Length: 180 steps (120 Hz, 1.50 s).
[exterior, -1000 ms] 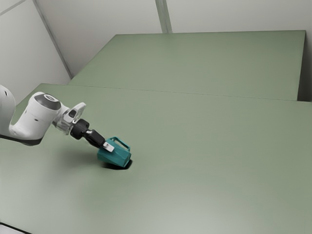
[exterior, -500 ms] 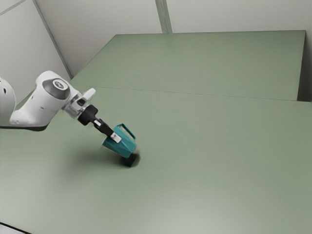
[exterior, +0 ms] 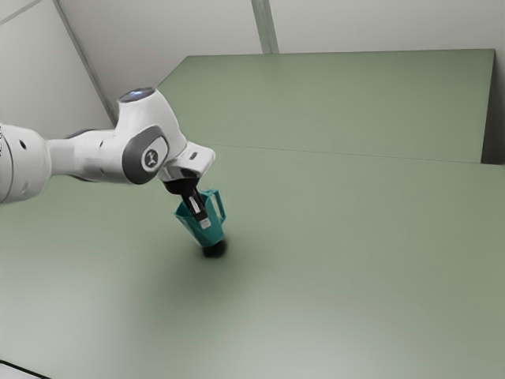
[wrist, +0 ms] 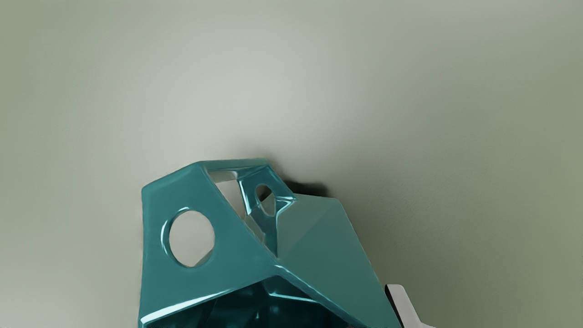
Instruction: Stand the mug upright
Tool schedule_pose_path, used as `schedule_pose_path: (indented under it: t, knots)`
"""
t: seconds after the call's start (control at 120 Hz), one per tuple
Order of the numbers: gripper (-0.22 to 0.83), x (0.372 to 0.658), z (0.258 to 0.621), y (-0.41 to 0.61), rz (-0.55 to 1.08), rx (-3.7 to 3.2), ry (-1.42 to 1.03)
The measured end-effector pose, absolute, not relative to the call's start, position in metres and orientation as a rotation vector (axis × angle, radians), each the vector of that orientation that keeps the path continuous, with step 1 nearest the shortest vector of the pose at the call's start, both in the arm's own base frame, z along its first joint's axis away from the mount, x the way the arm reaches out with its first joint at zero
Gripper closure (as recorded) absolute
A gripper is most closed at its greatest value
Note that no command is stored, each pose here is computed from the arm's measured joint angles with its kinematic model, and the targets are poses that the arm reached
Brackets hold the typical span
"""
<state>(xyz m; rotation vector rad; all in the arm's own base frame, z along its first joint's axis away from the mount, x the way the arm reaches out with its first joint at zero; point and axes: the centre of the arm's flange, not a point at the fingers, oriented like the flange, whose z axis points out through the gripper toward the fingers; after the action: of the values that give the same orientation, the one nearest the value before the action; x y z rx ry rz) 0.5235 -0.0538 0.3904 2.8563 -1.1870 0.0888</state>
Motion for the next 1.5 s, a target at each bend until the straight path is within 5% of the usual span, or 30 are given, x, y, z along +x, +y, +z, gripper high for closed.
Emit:
schedule_pose_path:
  t: [0.733,1.067,1.258,1.5]
  knots:
    - [0.78,0.490,0.356,-0.060,0.098,3.097,-0.645]
    - [0.21,0.489,0.357,-0.065,0.110,3.109,-0.550]
    - [0.08,0.490,0.378,-0.071,0.158,3.132,-0.538]
    - [0.03,0.522,0.460,-0.071,0.223,3.117,-0.471]
